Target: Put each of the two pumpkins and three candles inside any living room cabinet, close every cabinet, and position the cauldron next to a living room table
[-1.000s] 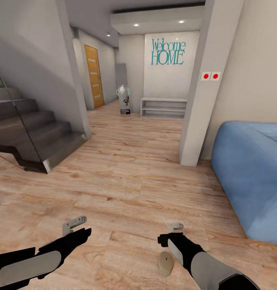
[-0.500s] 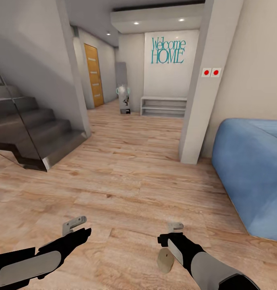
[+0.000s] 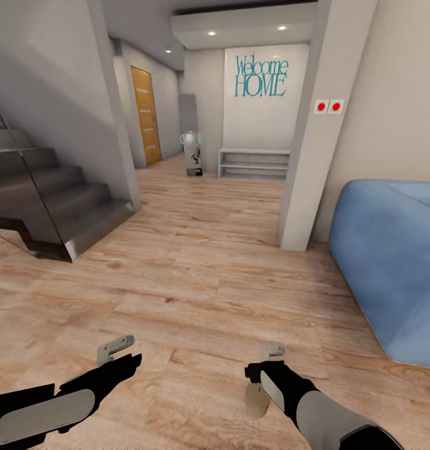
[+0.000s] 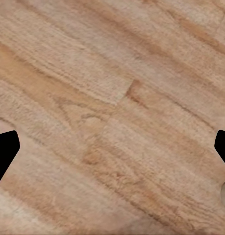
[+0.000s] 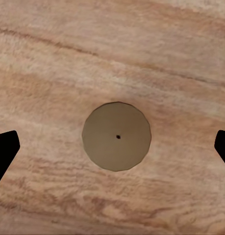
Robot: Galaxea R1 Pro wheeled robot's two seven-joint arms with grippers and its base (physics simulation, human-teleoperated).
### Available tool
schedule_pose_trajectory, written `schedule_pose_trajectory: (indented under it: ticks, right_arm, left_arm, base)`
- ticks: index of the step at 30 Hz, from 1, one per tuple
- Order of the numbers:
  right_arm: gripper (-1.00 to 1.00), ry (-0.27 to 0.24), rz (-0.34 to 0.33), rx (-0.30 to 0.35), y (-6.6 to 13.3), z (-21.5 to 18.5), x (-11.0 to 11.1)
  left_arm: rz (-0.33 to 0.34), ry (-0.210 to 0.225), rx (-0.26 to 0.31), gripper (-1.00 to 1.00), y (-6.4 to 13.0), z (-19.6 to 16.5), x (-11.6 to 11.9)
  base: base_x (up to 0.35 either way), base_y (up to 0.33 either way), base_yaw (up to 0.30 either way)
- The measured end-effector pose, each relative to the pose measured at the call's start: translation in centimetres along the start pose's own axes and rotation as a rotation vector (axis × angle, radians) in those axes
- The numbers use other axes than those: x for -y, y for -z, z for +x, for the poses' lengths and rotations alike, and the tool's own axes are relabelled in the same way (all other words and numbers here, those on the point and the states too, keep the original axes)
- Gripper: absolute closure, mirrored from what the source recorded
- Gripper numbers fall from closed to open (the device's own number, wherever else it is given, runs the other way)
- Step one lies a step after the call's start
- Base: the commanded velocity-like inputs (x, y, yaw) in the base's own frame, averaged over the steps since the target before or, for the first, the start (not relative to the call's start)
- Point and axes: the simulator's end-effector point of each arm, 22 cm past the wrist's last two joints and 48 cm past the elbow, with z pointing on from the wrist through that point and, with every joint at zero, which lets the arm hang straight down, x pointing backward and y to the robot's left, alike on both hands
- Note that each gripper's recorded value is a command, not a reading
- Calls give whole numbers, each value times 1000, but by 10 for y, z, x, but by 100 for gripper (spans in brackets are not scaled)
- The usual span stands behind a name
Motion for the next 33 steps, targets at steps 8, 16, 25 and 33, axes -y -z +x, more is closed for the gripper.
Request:
schedule_pose_trajectory:
  ticks: [8, 16, 25, 33]
  right_arm:
    - [-100, 0, -1, -24, -12, 15, -1]
    - [-100, -1, -2, -57, -24, 30, -1]
    - [-100, 0, -3, -94, -36, 48, -2]
    - [-100, 0, -5, -127, -46, 64, -3]
  left_arm:
    - [-8, -3, -24, -100, -11, 13, -4]
    - [-21, -6, -55, -100, -21, 25, -8]
    - [-35, -9, -89, -100, -32, 38, -12]
    - [-47, -11, -120, -100, -42, 50, -15]
  base:
    - [0, 0, 0]
    - [0, 0, 0]
    - [0, 0, 0]
    - [0, 0, 0]
